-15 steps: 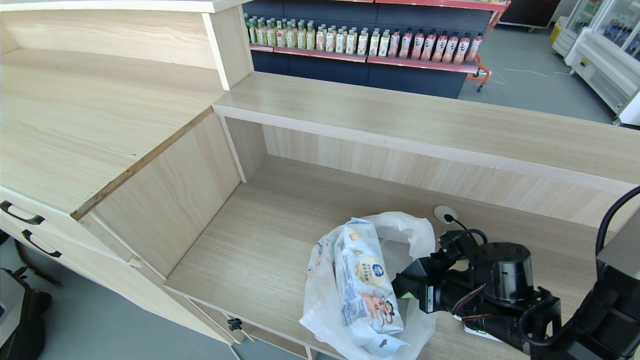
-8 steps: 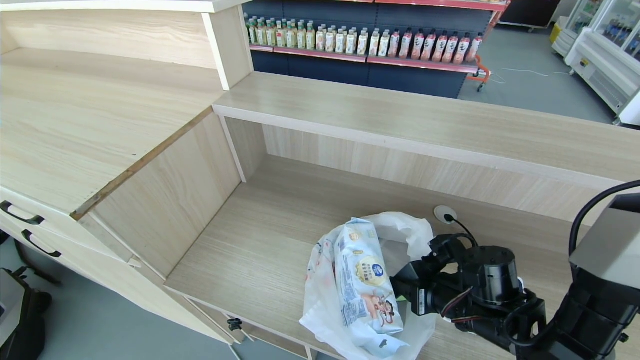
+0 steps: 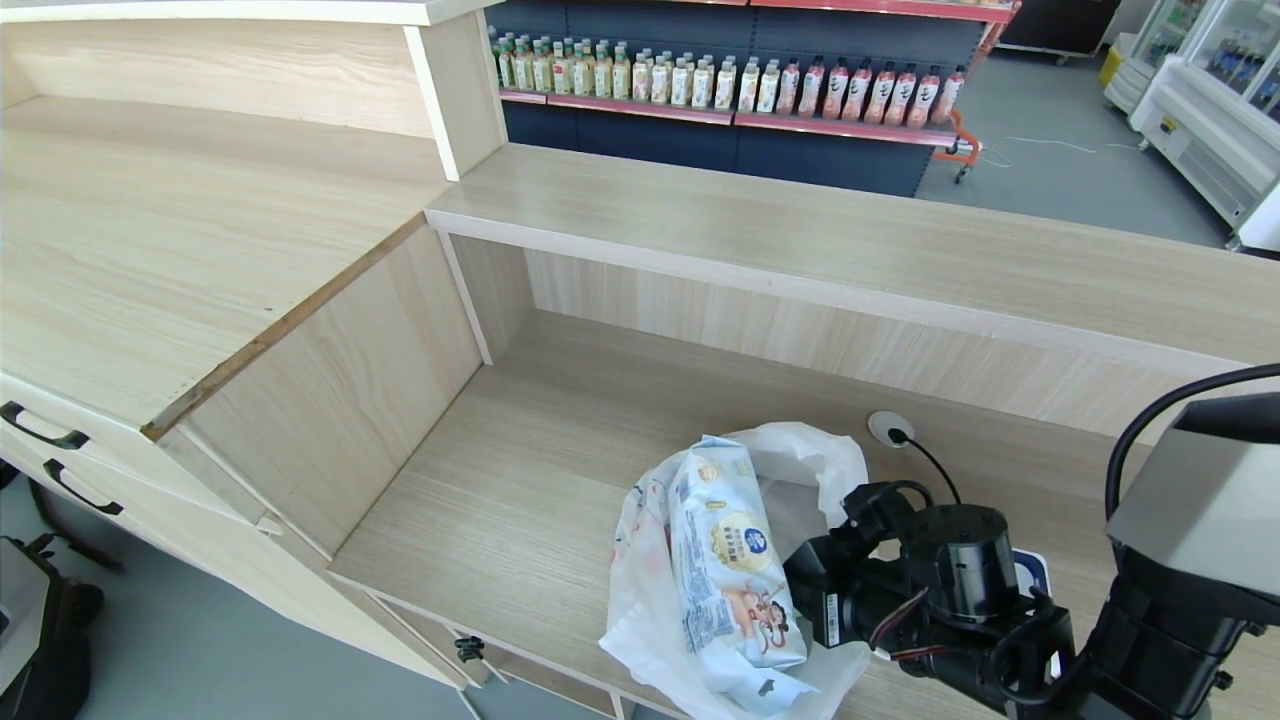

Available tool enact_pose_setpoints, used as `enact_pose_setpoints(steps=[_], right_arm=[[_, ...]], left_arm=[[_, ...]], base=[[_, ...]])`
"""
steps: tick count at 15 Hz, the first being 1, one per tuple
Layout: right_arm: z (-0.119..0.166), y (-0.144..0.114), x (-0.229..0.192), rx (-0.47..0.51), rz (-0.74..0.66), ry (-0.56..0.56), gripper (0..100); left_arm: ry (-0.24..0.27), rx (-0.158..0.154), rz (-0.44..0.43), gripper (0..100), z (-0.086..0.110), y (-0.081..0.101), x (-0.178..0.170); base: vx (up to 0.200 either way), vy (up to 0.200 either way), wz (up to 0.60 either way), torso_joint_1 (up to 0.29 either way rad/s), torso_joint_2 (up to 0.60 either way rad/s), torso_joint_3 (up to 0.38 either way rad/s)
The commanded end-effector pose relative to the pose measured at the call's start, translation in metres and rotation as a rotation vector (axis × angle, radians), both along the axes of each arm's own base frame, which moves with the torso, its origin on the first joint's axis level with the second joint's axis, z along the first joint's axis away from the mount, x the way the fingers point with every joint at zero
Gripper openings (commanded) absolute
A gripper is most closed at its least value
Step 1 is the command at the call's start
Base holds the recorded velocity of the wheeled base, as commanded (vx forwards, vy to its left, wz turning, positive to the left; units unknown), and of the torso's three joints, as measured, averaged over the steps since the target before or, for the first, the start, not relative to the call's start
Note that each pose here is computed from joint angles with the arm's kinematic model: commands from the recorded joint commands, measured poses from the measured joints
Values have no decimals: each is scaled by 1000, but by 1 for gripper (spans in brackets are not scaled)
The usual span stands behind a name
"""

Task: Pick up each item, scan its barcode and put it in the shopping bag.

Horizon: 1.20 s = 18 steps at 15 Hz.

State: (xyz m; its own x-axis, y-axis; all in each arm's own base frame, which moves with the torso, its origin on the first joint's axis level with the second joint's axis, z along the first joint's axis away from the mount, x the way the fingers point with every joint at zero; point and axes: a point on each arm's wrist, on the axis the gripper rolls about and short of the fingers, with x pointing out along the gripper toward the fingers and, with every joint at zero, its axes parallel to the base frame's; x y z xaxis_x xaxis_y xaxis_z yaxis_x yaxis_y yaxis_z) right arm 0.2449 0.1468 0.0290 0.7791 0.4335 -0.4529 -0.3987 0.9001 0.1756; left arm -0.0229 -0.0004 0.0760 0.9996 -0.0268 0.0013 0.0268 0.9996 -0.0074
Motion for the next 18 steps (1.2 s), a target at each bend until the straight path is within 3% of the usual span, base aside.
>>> enact_pose_setpoints(steps=[1,17,18], right_arm=[[-2,0,0,-3,1,4,0],[-8,-1,-2,-44,17,13,0],[-8,-1,-2,-45,18,13,100]], left_arm=[[0,0,-1,100,0,0,0],[0,0,1,100,0,0,0],[0,0,1,100,0,0,0]], base=[[0,0,0,0,0,0],[0,0,0,0,0,0],[0,0,0,0,0,0]])
